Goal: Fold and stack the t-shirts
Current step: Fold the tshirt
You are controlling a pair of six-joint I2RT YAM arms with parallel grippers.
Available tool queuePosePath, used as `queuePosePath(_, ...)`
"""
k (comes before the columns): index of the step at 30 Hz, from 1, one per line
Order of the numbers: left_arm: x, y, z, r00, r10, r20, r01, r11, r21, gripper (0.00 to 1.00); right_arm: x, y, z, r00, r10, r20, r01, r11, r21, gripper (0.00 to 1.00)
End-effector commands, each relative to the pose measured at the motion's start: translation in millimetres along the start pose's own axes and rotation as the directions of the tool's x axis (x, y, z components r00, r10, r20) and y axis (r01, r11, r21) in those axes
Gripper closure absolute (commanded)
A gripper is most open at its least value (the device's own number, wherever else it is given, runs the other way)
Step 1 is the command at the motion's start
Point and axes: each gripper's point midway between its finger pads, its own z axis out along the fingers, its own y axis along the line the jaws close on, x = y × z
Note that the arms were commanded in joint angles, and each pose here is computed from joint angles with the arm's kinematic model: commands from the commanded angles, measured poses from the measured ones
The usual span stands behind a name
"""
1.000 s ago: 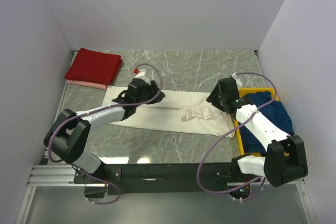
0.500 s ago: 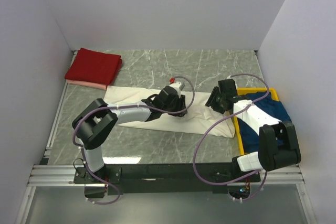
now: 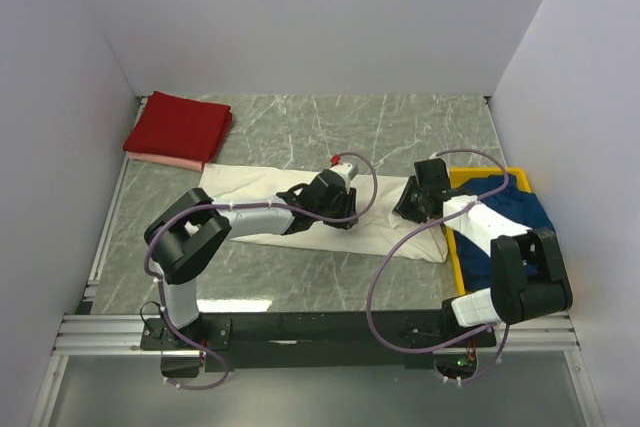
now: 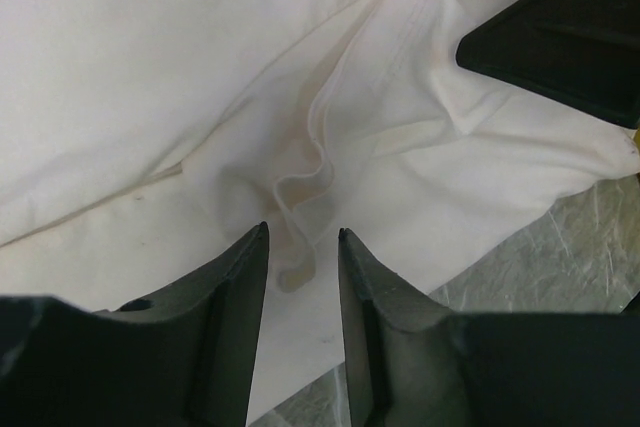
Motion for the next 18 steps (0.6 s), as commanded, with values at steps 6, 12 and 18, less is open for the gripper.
queuePosePath(6, -6, -6, -2, 0.999, 0.035, 0.002, -0.035, 0.999, -0.001, 0.83, -3, 1, -10, 1.0, -0.01, 0.029, 0.01, 1.0, -0.024, 0.89)
queuePosePath(12, -12, -1, -12, 0.999, 0.044, 0.017, -0.043, 0.999, -0.029, 0.99, 1, -8, -22, 0.999, -0.004, 0.046, 0.004, 1.0, -0.005, 1.0)
queuePosePath(18, -20, -2, -20, 0.997, 0.062, 0.038, -0.061, 0.997, -0.042, 0.99, 9, -16, -33, 0.998, 0.013, 0.063, -0.013, 1.0, -0.001, 1.0)
